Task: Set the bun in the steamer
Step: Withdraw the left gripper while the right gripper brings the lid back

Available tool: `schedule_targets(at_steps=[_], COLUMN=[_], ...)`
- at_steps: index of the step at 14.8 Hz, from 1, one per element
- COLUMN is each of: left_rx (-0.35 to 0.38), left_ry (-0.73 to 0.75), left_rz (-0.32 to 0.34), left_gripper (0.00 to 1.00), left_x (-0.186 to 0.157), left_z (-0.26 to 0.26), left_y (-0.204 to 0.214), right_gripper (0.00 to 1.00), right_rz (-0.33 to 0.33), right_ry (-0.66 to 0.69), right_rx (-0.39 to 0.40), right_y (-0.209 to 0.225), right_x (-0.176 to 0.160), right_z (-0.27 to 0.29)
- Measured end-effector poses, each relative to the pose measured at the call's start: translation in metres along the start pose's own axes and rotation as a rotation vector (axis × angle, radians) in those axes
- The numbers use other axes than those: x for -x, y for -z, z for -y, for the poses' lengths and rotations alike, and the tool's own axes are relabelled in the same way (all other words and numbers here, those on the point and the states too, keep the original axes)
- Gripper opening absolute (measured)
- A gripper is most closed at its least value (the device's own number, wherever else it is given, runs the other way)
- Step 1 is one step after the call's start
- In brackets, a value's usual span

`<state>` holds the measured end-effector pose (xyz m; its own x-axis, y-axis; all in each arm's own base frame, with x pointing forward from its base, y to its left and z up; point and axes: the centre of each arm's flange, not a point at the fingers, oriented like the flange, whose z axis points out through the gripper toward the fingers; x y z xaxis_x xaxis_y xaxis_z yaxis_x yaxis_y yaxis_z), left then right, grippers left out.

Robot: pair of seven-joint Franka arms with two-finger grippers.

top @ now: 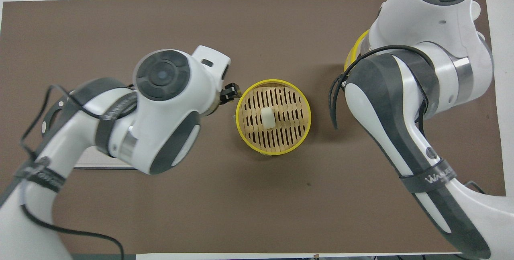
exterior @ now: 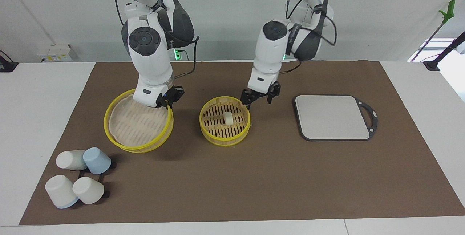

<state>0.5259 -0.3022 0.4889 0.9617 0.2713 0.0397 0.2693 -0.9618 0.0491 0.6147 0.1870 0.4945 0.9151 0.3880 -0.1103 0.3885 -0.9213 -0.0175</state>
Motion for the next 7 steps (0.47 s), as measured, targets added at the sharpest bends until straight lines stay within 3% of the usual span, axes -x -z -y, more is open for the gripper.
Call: schedule_targets(at_steps=[3,7], left_rx=[-0.014,-0.021], left_ry=[-0.014,-0.059], left_rz=[0.007,0.009], left_gripper=[1.0,1.0], left_x=[-0.044,-0.083], left_z=[0.098,0.197], left_y=[0.055,0.081], right_gripper=[0.09,0.09], right_rz=[-0.042,-0.097], right_ry=[-0.044,-0.09], right_rx=[0.004,0.013], right_y=[-0.01,-0.056], right_x=[-0.013,-0.029], right_z=[0.103,0.231])
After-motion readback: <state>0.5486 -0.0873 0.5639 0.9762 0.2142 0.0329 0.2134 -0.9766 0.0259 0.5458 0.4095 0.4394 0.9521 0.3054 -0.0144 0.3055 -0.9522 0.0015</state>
